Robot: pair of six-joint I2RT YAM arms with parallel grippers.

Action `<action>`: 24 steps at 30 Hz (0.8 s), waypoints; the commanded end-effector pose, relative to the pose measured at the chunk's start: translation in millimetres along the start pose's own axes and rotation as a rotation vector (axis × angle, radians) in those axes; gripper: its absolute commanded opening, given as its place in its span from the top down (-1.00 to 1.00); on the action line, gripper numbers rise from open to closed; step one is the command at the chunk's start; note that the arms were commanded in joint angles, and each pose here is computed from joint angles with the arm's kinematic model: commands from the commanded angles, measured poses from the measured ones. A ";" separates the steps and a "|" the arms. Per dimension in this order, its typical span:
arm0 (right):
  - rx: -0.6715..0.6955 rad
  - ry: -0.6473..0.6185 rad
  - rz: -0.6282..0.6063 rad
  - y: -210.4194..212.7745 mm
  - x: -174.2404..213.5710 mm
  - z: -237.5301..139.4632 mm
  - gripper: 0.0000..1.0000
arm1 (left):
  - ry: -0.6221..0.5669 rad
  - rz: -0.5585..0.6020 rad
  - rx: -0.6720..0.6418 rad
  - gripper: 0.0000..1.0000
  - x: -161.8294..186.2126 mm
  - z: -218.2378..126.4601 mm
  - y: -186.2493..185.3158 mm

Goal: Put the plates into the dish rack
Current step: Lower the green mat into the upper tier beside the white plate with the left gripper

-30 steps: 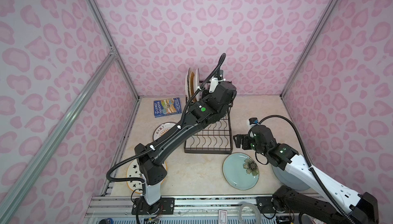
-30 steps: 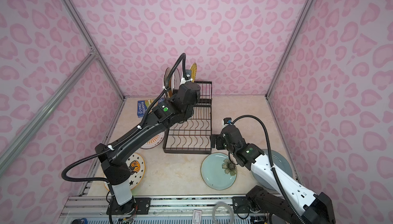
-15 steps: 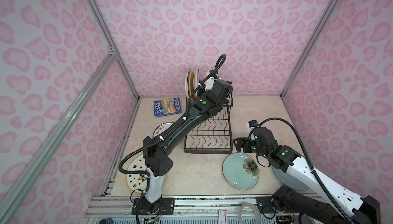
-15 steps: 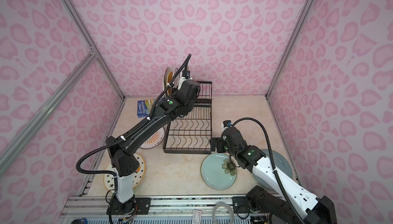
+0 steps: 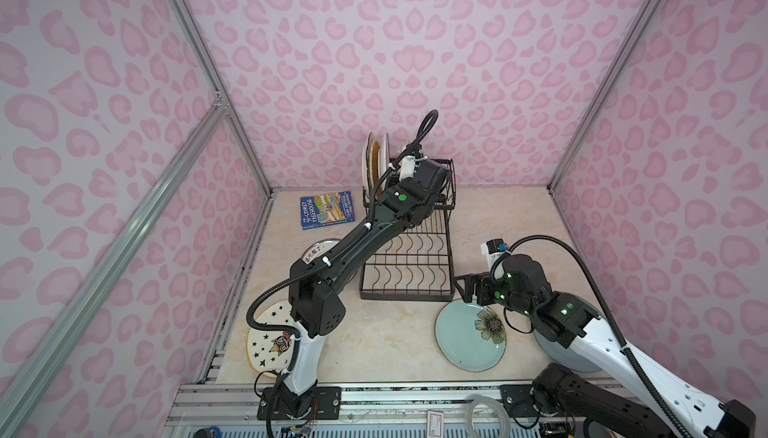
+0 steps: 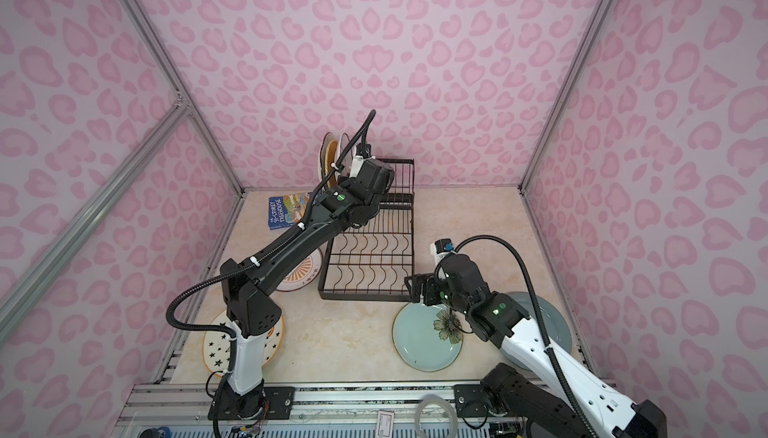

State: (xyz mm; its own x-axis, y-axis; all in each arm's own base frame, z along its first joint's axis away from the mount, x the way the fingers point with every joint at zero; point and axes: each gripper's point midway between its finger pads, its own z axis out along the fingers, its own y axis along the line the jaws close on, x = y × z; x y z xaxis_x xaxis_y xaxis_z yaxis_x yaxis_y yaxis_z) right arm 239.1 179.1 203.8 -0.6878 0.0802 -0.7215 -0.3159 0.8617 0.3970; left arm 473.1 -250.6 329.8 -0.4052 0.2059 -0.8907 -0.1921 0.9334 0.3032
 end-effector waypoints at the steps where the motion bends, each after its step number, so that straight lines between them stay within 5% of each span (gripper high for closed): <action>1: -0.075 -0.044 0.001 13.2 -7.3 -10.6 -0.96 | -0.005 -0.037 -0.033 0.94 -1.7 3.4 4.4; 24: -0.115 -0.060 0.001 17.0 -3.9 -23.3 -0.96 | 0.003 -0.146 -0.054 0.94 -8.5 -4.1 9.7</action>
State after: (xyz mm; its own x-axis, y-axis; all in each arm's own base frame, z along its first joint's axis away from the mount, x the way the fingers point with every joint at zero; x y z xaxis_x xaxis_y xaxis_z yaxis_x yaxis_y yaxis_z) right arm 221.3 181.0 224.0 -0.6586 0.1117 -0.7442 -0.3804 0.8038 0.4573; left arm 469.4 -246.6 343.9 -0.3788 0.0959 -0.9205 -0.2651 0.9417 0.2073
